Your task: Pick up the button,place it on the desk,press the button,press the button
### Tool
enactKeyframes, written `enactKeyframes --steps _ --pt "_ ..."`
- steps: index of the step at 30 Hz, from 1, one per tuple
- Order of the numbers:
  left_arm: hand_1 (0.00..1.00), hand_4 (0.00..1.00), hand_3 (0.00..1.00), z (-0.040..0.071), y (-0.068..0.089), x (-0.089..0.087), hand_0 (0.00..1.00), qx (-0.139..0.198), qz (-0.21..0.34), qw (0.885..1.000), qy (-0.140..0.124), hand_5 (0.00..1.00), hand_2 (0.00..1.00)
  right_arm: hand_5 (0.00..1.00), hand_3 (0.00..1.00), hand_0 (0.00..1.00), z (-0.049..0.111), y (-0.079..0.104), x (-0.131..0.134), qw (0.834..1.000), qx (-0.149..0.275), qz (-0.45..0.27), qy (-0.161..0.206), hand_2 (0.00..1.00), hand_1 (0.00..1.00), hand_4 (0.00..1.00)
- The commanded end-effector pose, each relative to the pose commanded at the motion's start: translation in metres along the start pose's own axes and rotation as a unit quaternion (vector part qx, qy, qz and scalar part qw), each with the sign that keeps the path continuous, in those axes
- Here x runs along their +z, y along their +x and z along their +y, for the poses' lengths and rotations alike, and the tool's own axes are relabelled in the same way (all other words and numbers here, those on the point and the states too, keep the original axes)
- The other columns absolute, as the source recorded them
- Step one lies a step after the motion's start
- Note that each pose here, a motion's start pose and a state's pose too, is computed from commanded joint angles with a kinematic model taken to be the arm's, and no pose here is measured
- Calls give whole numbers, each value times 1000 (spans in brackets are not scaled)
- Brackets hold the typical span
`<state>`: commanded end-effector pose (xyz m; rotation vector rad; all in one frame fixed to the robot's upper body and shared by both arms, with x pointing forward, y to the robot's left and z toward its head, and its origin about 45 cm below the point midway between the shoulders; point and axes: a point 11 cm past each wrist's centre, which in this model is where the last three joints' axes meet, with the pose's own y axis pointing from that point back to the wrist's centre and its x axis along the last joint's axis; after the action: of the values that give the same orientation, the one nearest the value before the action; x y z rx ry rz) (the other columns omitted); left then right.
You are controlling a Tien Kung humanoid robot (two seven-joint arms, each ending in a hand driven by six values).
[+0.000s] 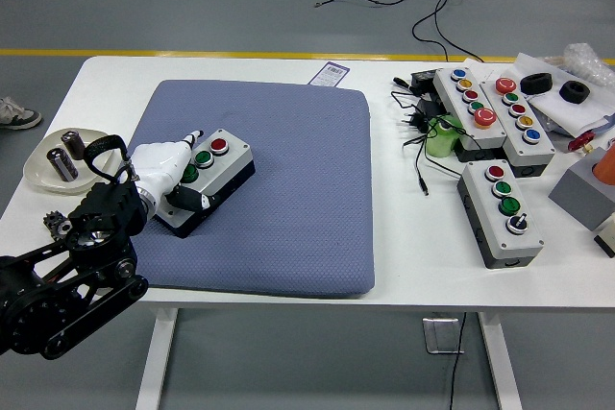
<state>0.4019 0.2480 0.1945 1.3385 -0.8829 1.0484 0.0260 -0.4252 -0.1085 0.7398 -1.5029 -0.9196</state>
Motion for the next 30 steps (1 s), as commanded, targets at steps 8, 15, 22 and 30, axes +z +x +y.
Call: enactKeyframes --steps 8,15,22,30 --pt "101 888 998 -4 3 -4 22 -2 -20 1000 8 149 187 159 637 615 0 0 1 1000 0 0 -1 720 678 342" --pt "26 915 441 -4 7 -3 21 4 -20 1000 6 237 86 159 637 612 0 0 2 1000 0 1 -3 720 679 342" --pt "21 912 412 -5 7 -4 22 4 -13 1000 9 327 77 159 637 613 0 0 3 1000 1 2 -3 719 679 342" --pt "17 890 382 -4 13 -2 24 26 -11 1000 5 253 76 158 637 611 0 1 3 1000 2 3 -3 720 678 342"
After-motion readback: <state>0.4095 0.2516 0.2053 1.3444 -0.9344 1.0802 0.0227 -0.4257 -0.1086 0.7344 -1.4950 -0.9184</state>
